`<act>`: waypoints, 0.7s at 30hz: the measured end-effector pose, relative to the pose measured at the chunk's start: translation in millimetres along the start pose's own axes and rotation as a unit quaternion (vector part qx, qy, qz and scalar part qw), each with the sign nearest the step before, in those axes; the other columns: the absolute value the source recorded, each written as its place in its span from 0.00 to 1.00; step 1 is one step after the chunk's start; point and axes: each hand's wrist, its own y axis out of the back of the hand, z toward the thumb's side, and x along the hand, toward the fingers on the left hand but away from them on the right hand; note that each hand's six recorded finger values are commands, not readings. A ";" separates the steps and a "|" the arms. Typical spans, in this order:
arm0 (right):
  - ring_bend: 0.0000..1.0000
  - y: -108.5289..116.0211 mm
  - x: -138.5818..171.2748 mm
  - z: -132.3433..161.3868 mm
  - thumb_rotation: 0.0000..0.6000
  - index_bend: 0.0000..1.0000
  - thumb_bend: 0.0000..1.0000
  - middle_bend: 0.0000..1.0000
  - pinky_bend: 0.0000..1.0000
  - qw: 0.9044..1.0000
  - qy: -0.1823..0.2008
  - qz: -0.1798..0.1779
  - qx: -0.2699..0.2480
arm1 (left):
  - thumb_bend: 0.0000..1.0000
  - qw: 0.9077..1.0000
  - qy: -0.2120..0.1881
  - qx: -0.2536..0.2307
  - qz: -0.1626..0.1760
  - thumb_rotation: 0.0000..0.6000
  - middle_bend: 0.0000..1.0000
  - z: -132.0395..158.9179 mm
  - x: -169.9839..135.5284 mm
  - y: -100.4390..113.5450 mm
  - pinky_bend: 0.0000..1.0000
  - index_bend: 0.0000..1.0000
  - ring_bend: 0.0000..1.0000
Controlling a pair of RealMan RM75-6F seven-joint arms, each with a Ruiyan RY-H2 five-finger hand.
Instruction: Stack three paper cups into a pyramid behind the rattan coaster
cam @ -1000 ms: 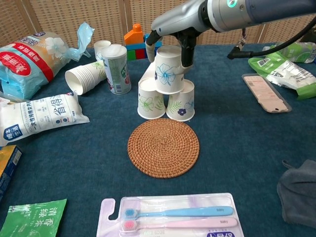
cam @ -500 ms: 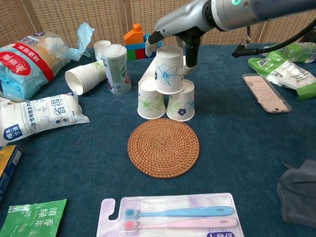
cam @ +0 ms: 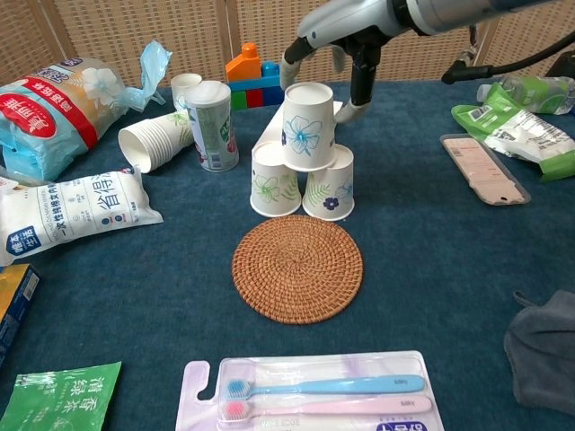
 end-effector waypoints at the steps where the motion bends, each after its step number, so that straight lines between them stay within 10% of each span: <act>1: 0.01 0.0 0.1 -1.8 1.00 0.16 0.38 0.11 0.23 1.000 -0.002 0.000 -0.001 | 0.40 1.000 0.000 0.000 0.000 1.00 0.00 0.1 -0.2 0.1 0.19 0.05 0.00; 21: 0.01 -6.2 14.8 -84.8 1.00 0.16 0.40 0.12 0.23 0.994 -0.097 -0.033 -0.047 | 0.40 1.000 0.012 0.004 0.000 1.00 0.00 -4.1 -3.1 2.8 0.19 0.05 0.00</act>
